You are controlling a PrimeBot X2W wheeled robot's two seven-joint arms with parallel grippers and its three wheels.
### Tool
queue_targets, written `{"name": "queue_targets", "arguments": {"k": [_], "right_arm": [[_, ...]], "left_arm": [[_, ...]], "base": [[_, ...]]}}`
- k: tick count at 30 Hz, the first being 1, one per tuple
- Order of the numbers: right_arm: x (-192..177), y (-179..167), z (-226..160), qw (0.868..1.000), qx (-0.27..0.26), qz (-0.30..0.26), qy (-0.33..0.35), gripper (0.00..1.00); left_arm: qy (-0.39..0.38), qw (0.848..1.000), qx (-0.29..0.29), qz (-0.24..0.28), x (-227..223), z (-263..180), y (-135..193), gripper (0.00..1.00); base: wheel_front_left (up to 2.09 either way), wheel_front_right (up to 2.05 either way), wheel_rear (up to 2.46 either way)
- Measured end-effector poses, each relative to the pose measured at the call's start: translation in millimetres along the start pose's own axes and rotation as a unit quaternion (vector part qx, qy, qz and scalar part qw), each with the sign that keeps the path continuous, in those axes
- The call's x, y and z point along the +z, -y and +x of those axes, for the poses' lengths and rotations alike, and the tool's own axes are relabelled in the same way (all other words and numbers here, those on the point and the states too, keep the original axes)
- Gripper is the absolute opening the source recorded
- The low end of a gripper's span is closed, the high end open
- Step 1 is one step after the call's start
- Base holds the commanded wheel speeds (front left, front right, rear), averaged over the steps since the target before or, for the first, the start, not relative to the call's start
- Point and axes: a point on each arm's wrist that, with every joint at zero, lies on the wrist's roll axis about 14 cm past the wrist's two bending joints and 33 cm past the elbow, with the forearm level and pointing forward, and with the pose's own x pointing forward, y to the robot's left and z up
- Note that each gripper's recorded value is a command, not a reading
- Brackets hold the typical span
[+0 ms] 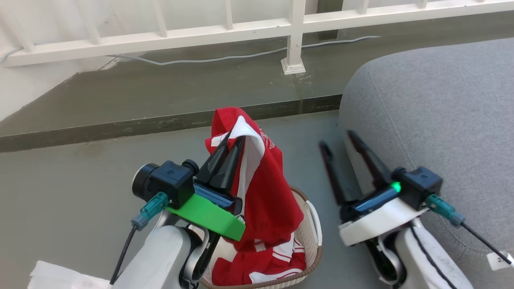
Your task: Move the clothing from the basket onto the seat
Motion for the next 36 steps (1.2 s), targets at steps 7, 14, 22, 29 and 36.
{"name": "queue_targets", "arguments": {"k": [7,14,22,29,36], "right_arm": [[24,-53,7,0.996,0.082,0.032,0.031,1.00],[5,-86,2,0.990,0.129,0.049,-0.015,1.00],[-34,-90,-1,0.985,0.139,0.047,-0.087,1.00],[-42,-91,8,0.983,0.150,0.038,-0.099,1.00],[-46,-89,14,0.982,0.148,0.049,-0.104,0.00]], "left_arm": [[0.003,1.000,0.001,0.000,2,1,0,0.00],[0.008,1.000,-0.004,0.000,7,1,3,0.00],[0.006,1.000,-0.006,0.000,6,0,5,0.00],[0.012,1.000,-0.011,-0.002,10,0,8,0.00],[0.014,1.000,-0.014,-0.001,12,-2,11,0.00]], "base": [[0.00,0.00,0.00],[0.00,0.00,0.00],[0.00,0.00,0.00],[0.00,0.00,0.00],[0.00,0.00,0.00]]}}
